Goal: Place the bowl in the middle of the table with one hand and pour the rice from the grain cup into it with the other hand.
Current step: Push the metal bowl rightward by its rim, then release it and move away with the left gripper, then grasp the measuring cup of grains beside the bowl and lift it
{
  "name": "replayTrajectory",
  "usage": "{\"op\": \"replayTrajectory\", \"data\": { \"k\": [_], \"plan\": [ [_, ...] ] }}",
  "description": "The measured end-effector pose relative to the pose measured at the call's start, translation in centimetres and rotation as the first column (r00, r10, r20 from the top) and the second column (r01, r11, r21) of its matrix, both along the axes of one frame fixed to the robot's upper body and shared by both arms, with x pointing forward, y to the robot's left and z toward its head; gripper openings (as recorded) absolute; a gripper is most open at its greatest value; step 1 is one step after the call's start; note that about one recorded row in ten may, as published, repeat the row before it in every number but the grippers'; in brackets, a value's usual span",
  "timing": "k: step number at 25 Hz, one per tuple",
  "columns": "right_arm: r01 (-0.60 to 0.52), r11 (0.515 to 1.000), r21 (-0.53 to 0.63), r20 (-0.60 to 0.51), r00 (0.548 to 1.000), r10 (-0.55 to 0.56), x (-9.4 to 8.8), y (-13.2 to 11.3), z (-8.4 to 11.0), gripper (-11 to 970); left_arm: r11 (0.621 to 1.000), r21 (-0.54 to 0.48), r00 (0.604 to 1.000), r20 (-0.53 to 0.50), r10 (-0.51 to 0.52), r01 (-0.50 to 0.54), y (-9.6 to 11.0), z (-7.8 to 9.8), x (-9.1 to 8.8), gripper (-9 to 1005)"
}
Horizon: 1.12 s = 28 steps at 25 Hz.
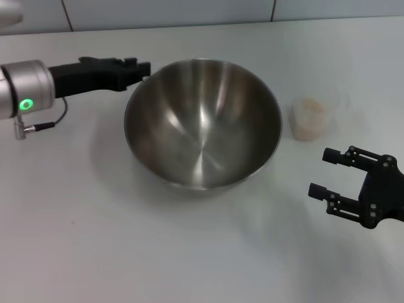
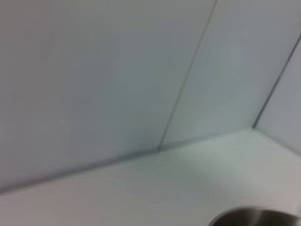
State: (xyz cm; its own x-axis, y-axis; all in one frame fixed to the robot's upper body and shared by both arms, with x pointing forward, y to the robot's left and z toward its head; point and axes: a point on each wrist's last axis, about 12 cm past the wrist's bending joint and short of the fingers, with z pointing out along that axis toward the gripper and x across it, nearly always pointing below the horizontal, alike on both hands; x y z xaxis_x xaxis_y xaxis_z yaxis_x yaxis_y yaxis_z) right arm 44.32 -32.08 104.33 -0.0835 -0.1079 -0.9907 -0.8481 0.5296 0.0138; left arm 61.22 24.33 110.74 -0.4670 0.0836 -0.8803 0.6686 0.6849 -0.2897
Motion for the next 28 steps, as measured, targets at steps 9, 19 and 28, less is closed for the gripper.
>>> {"op": "replayTrajectory", "data": {
  "k": [9,19,28],
  "plan": [
    [-0.008,1.0,-0.001,0.009,1.0,0.008,0.5,0.2,0.2,623,0.989,-0.133,0.968,0.249,-0.029,0.064,3.3,-0.2,-4.5,483],
    [0.014,1.0,-0.005,0.023,1.0,-0.014,1.2,0.1,0.4,620,0.988,-0.069,0.904,0.415,-0.1,0.141,6.1,-1.7,-9.8,828],
    [0.164,0.986,0.02,0.075,0.983,-0.165,0.8,-0.6,-0.7,617,0.999,-0.051,0.909,0.417,0.025,-0.004,9.5,-3.1,-12.5,829]
  ]
}}
